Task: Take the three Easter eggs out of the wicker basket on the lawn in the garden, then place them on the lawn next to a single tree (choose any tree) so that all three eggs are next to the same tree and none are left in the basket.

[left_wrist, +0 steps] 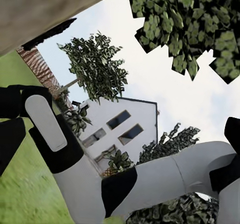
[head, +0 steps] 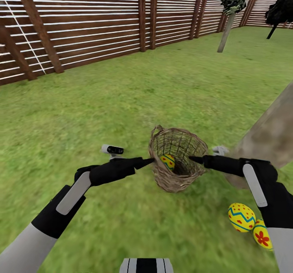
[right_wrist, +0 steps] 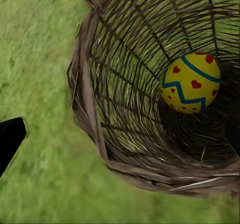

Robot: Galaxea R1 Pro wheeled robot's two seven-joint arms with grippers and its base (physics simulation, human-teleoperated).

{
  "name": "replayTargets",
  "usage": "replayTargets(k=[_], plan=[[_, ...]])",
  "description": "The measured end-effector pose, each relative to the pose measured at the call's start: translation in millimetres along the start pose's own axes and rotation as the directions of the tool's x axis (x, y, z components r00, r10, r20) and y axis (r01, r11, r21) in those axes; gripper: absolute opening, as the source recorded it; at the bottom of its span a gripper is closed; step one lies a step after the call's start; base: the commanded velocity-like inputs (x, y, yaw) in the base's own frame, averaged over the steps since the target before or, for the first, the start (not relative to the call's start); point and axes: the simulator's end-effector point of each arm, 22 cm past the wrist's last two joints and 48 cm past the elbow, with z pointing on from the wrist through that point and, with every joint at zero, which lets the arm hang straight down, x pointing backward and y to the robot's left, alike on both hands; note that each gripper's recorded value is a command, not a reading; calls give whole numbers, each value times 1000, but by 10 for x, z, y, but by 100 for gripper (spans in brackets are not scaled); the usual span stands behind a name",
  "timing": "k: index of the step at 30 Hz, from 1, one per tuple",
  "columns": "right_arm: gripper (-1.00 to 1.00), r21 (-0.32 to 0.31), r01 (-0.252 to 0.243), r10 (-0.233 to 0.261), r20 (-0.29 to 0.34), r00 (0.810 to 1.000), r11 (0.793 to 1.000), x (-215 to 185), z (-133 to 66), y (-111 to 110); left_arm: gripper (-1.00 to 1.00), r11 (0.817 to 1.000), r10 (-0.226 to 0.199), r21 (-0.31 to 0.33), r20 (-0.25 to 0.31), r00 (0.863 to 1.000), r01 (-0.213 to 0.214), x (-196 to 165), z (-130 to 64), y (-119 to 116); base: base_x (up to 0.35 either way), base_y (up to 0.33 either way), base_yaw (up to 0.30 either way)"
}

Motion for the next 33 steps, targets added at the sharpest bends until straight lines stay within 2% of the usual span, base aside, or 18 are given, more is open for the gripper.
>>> replayTargets(k=[5,7,9,10,11,12,14,16,19,22,30,33], plan=[[100,-4,6,-6,22,1000,1000,-94,-74,71,100,1000,18,5,-8,1000,-18,-11,42,-104,0,0,300],[100,20,-3,2,27,1000,1000,-75,0,73,100,1000,17,8,-7,1000,-17,-11,34,-106,0,0,300],[100,82,-12,10,32,999,997,-66,47,-20,100,1000,17,18,-5,1000,-17,-13,27,-124,0,0,245],[100,137,-20,15,40,999,990,-67,82,-95,100,999,17,29,-5,1000,-17,-15,19,-147,0,0,79],[100,214,-35,24,52,998,976,-64,129,-191,100,999,21,40,-2,1000,-20,-32,-16,-179,7,0,63],[100,238,-39,27,55,998,971,-60,138,-220,100,999,22,41,-2,1000,-22,-39,-31,-185,68,34,40],[100,331,-50,32,59,998,942,-33,149,-349,100,999,33,40,6,999,-33,-90,-103,-211,164,105,21],[100,399,-48,29,53,998,916,4,158,-421,100,998,46,39,15,999,-47,-156,-190,-246,235,163,7],[100,424,-37,21,43,999,905,28,177,-423,100,997,57,41,16,998,-58,-198,-298,-295,261,219,2],[100,427,-35,21,38,999,904,41,187,-415,100,995,63,77,11,998,-63,-207,-380,-403,268,243,0],[100,429,-35,22,34,999,903,42,169,-407,100,992,67,106,9,998,-68,-207,-387,-490,270,249,-180],[100,447,-37,23,36,999,894,34,131,-456,100,992,70,107,7,998,-70,-204,-379,-503,270,250,-255]])
